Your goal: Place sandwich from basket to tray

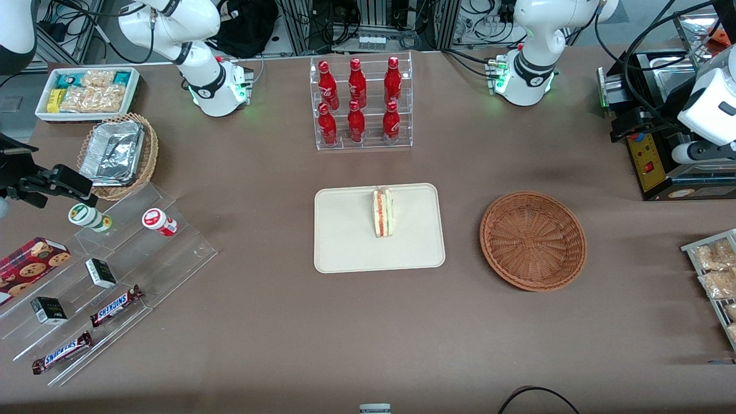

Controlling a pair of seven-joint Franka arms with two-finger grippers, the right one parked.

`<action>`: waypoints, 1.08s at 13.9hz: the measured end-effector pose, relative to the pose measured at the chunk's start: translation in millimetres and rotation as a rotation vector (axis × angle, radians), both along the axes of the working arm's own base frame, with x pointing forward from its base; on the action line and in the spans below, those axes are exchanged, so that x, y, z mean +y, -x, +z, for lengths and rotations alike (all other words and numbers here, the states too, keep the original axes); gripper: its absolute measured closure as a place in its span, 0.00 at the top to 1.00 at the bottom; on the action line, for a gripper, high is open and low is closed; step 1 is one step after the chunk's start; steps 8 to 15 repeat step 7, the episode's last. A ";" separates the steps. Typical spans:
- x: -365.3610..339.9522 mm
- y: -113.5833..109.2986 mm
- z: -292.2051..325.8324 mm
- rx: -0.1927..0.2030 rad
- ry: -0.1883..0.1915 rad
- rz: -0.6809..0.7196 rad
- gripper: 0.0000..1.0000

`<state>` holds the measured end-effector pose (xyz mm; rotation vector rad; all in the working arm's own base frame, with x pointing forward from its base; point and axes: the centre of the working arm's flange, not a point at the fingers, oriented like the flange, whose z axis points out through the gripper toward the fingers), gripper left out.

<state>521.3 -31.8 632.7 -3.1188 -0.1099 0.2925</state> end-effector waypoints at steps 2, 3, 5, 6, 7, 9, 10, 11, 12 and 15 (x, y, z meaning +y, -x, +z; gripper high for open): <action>-4.9 -3.4 3.8 -0.034 -0.002 -0.016 1.00; -4.3 -5.0 5.0 -0.048 -0.018 -0.029 1.00; -0.2 -6.0 6.0 -0.057 -0.057 -0.044 1.00; 0.5 -6.1 6.4 -0.058 -0.062 -0.046 1.00; 0.6 -6.1 6.6 -0.058 -0.063 -0.046 1.00; 0.6 -6.1 6.6 -0.058 -0.063 -0.046 1.00; 0.6 -6.1 6.6 -0.058 -0.063 -0.046 1.00; 0.6 -6.1 6.6 -0.058 -0.063 -0.046 1.00; 0.6 -6.1 6.6 -0.058 -0.063 -0.046 1.00; 0.6 -6.1 6.6 -0.058 -0.063 -0.046 1.00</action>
